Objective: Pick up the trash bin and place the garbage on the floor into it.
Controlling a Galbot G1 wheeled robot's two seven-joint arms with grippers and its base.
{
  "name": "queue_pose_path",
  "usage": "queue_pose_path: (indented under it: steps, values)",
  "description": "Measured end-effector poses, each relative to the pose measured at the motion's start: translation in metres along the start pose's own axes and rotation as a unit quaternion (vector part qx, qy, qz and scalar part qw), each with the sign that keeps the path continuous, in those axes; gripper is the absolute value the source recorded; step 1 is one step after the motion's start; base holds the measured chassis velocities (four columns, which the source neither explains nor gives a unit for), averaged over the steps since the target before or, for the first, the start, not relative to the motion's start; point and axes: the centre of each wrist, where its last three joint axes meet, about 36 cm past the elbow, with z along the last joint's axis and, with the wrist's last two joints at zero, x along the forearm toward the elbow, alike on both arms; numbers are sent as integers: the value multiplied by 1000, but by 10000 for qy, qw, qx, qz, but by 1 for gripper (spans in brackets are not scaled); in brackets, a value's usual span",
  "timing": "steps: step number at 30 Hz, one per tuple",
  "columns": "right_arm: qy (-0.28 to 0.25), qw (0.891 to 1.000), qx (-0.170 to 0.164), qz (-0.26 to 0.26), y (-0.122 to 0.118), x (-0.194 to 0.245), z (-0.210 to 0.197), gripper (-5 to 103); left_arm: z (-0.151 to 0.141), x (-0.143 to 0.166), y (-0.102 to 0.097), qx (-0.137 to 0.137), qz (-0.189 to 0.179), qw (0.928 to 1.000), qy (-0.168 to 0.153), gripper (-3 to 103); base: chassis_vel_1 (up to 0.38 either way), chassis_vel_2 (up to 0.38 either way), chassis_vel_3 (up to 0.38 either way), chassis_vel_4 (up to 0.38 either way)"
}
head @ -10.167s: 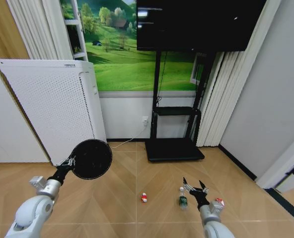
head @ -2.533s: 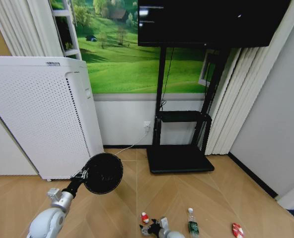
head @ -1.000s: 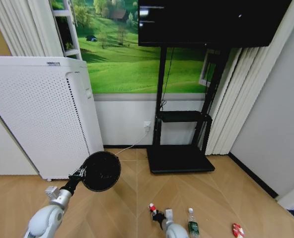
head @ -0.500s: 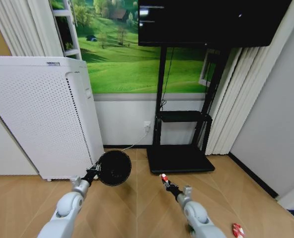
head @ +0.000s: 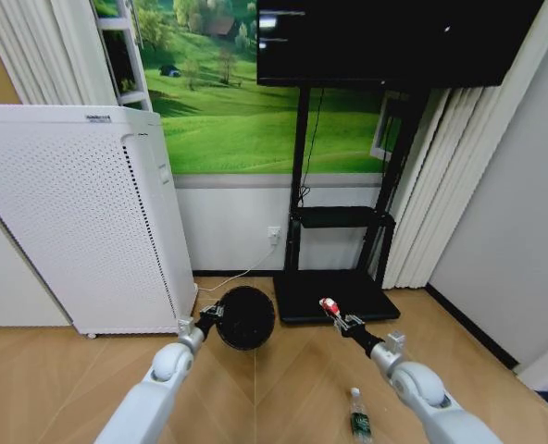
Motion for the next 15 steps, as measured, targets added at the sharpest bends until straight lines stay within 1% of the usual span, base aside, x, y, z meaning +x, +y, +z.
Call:
queue_pose_path:
  steps: [1, 2, 3, 4, 6, 7, 10, 12, 14, 15]
  values:
    - [0, 10000, 0, 0, 0, 0, 0, 30, 0, 0, 0, 0, 0, 10000, 0, 7, 0, 0, 0, 0]
    - [-9, 9999, -70, -135, 15, -6, -8, 30, -2, -16, -10, -15, 83, 10000, 5, 7, 0, 0, 0, 0]
    - [-9, 9999, -70, -135, 15, -6, -8, 30, -2, -16, -10, -15, 83, 10000, 5, 7, 0, 0, 0, 0]
    - [7, 9996, -118, -238, 24, -10, -10, 30, -5, -28, -18, -19, 157, 9999, -10, 7, 0, 0, 0, 0]
    - [94, 9992, -109, -378, 40, -18, -6, 30, -12, -50, -38, 5, 297, 9995, -57, 7, 0, 0, 0, 0]
    - [94, 9992, -109, -378, 40, -18, -6, 30, -12, -50, -38, 5, 297, 9995, -57, 7, 0, 0, 0, 0]
    - [198, 9985, -134, -484, 57, -30, 2, 30, -18, -71, -59, 66, 443, 9990, -88, 7, 0, 0, 0, 0]
    - [212, 9985, -141, -492, 59, -32, 3, 30, -18, -73, -62, 75, 459, 9989, -90, 7, 0, 0, 0, 0]
    - [291, 9982, -152, -494, 67, -43, 13, 30, -18, -81, -75, 129, 514, 9985, -100, 7, 0, 0, 0, 0]
    - [389, 9981, -140, -459, 68, -50, 19, 27, -18, -83, -85, 166, 567, 9982, -118, 7, 0, 0, 0, 0]
